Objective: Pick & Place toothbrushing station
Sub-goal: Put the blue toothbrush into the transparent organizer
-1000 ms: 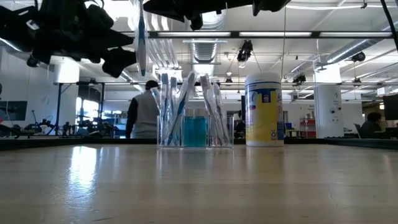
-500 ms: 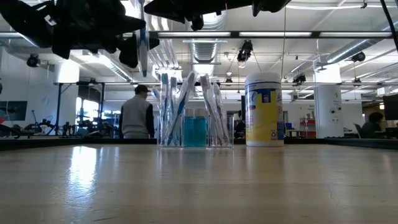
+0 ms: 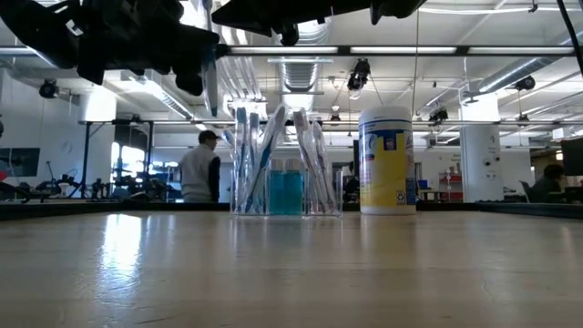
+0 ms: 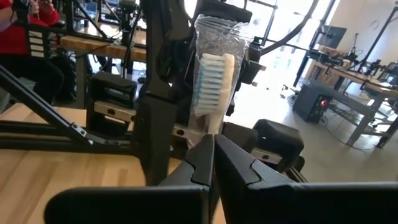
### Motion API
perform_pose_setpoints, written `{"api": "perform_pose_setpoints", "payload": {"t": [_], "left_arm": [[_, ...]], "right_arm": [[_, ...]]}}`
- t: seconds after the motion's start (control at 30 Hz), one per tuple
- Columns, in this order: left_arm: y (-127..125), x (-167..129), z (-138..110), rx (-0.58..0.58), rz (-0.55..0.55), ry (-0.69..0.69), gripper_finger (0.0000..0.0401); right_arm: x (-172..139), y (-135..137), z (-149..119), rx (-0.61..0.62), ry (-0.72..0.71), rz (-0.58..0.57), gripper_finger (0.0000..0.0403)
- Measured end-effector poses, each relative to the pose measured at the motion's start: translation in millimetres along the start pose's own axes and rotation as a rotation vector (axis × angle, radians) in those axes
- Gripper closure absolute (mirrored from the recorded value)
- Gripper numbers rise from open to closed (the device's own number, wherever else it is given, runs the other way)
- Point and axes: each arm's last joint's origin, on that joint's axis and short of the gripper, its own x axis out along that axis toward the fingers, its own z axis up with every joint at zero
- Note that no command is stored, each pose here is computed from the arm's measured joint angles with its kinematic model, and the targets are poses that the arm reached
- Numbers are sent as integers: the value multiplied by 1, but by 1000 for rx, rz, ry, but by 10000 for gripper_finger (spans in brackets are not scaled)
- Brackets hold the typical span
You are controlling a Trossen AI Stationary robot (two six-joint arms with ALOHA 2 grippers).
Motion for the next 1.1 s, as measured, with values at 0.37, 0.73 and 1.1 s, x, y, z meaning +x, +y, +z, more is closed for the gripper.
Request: {"api": "perform_pose_setpoints", "payload": {"t": [0.37,0.73,1.1], "left_arm": [[-3,1,-1,14,-32,8,378],[-11,-17,1,47,-28,-29,380],[-30,-64,-7,102,3,-60,380]], "right_arm": [[-3,1,2,54,12,61,392],[-42,-12,35,114,118,126,321],[-134,-12,24,98,-75,188,352]]}}
